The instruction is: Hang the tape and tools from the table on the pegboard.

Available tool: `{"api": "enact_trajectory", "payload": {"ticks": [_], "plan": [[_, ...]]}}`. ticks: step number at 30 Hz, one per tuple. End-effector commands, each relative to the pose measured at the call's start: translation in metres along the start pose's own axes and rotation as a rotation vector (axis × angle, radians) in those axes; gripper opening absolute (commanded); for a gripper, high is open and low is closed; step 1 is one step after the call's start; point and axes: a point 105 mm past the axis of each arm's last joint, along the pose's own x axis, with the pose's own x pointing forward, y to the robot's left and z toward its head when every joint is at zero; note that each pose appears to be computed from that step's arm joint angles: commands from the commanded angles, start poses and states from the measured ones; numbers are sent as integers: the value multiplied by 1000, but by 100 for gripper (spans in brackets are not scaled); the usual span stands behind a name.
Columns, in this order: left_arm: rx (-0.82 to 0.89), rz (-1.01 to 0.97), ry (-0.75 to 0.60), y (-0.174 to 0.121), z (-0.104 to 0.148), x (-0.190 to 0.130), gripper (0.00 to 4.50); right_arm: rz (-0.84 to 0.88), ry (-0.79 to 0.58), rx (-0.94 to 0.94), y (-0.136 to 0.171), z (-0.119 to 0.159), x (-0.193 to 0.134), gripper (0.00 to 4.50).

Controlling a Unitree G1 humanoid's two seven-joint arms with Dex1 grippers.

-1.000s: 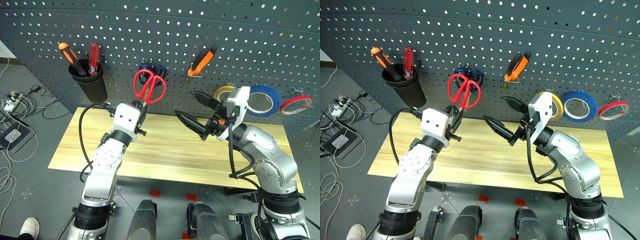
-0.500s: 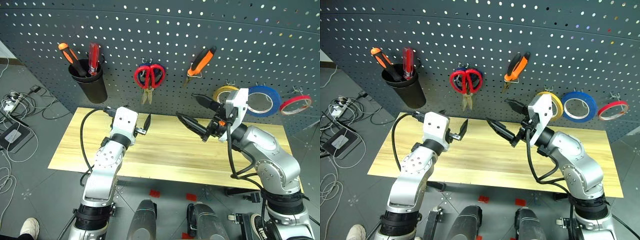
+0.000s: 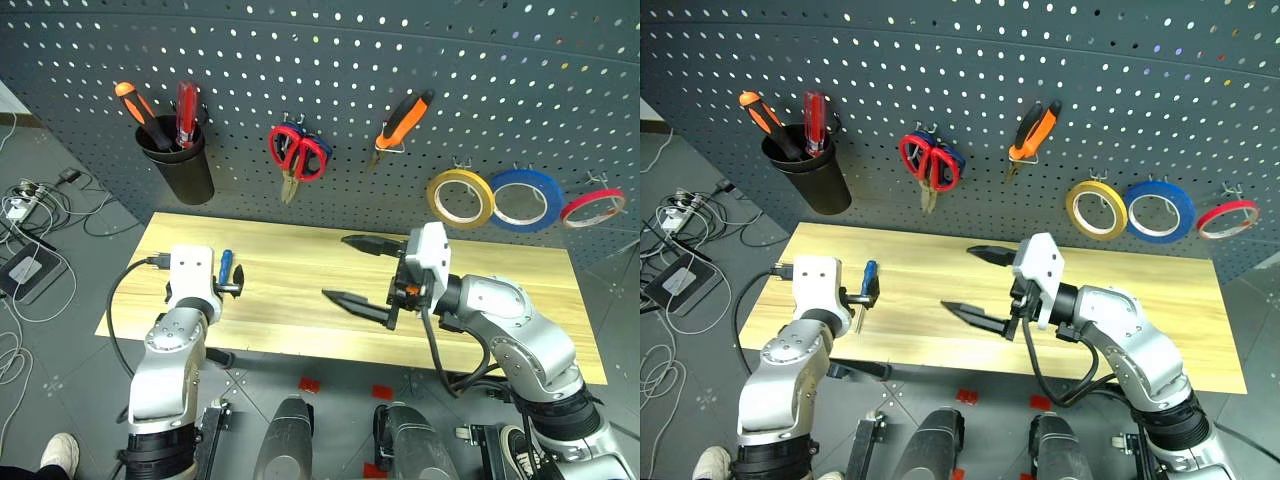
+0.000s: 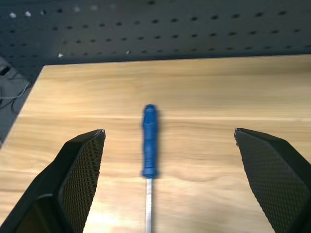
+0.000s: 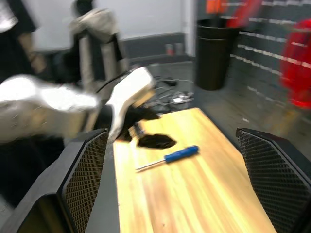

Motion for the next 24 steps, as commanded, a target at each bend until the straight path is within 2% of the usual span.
{"api": "enact_trajectory", "payload": {"ticks": [1, 12, 24], "plan": [[-5, -6, 8, 17, 3, 3, 449, 54, -27, -39, 7, 7, 12, 450], [-48, -119, 77, 23, 4, 36, 449, 33, -65, -17, 8, 17, 33, 450], [-32, -135, 104, 31, 5, 64, 449, -16, -40, 15, -1, 18, 30, 450]]}}
